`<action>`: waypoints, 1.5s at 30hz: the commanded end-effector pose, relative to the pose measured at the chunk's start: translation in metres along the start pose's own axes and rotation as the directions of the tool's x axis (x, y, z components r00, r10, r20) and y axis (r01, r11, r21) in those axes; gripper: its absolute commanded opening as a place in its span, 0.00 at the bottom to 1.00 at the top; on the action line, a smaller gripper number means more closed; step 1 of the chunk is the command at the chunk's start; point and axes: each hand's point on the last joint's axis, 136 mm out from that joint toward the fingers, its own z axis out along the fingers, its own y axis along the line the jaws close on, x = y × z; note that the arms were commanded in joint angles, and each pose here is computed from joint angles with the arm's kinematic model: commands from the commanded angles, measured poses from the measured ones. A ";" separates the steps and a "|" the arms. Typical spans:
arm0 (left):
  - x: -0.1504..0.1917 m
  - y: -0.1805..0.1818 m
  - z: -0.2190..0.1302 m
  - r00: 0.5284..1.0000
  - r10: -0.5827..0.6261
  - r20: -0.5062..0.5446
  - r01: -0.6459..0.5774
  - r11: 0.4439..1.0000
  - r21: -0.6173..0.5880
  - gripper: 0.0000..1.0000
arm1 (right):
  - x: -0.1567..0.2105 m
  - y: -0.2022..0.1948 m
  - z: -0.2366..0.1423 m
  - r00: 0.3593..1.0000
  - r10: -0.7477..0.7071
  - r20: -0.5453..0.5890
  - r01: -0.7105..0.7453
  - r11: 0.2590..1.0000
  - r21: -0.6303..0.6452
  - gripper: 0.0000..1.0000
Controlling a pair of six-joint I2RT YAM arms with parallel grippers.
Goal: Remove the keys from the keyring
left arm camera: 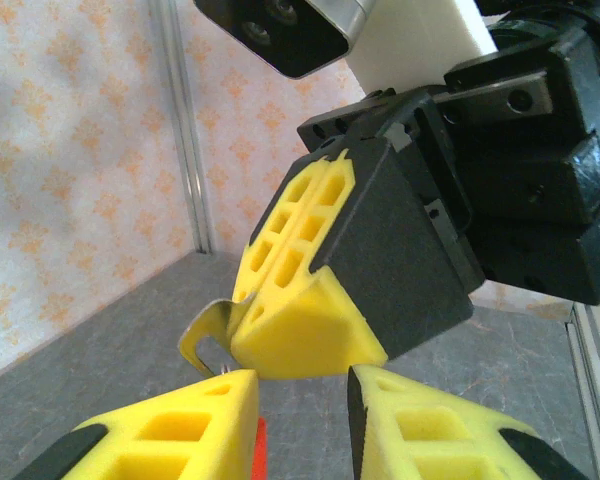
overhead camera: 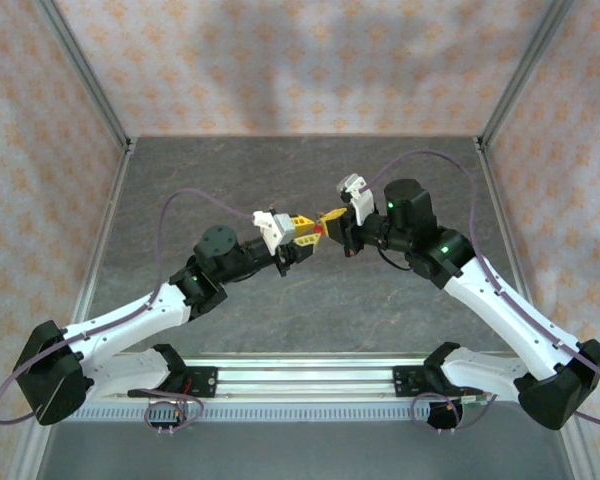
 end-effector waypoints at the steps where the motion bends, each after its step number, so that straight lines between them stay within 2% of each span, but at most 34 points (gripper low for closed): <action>1: -0.010 0.000 0.004 1.000 -0.003 0.009 0.003 1.000 0.010 0.29 | -0.012 0.008 -0.011 0.999 -0.034 0.037 0.034 0.999 -0.020 0.00; 8: -0.003 0.006 0.006 1.000 -0.007 -0.020 0.006 1.000 -0.023 0.26 | -0.012 0.011 -0.014 0.998 -0.042 0.045 0.043 0.999 -0.026 0.00; 14: -0.005 0.008 0.009 1.000 -0.007 -0.019 0.006 1.000 -0.029 0.19 | -0.011 0.013 -0.015 0.998 -0.041 0.047 0.043 0.998 -0.041 0.00; 24: -0.005 0.009 0.010 1.000 -0.006 -0.008 0.006 0.999 -0.034 0.00 | -0.011 0.011 -0.017 0.998 -0.021 0.058 0.023 0.999 -0.024 0.00; 36: -0.025 0.012 -0.002 0.992 -0.022 0.126 0.030 0.998 -0.063 0.00 | -0.020 0.011 -0.013 0.982 0.154 0.111 -0.149 0.987 -0.055 0.00; 40: -0.020 0.015 -0.007 0.992 -0.026 0.124 0.038 0.995 -0.091 0.00 | -0.019 0.010 -0.013 0.981 0.159 0.109 -0.154 0.987 -0.050 0.00; 44: -0.014 0.017 -0.011 0.994 -0.027 0.102 0.038 0.993 -0.109 0.23 | -0.015 0.007 -0.013 0.989 0.135 0.065 -0.134 0.991 -0.019 0.00; 45: -0.013 0.016 -0.012 0.995 -0.025 0.093 0.035 0.994 -0.105 0.25 | -0.013 0.006 -0.012 0.990 0.132 0.052 -0.131 0.991 -0.015 0.00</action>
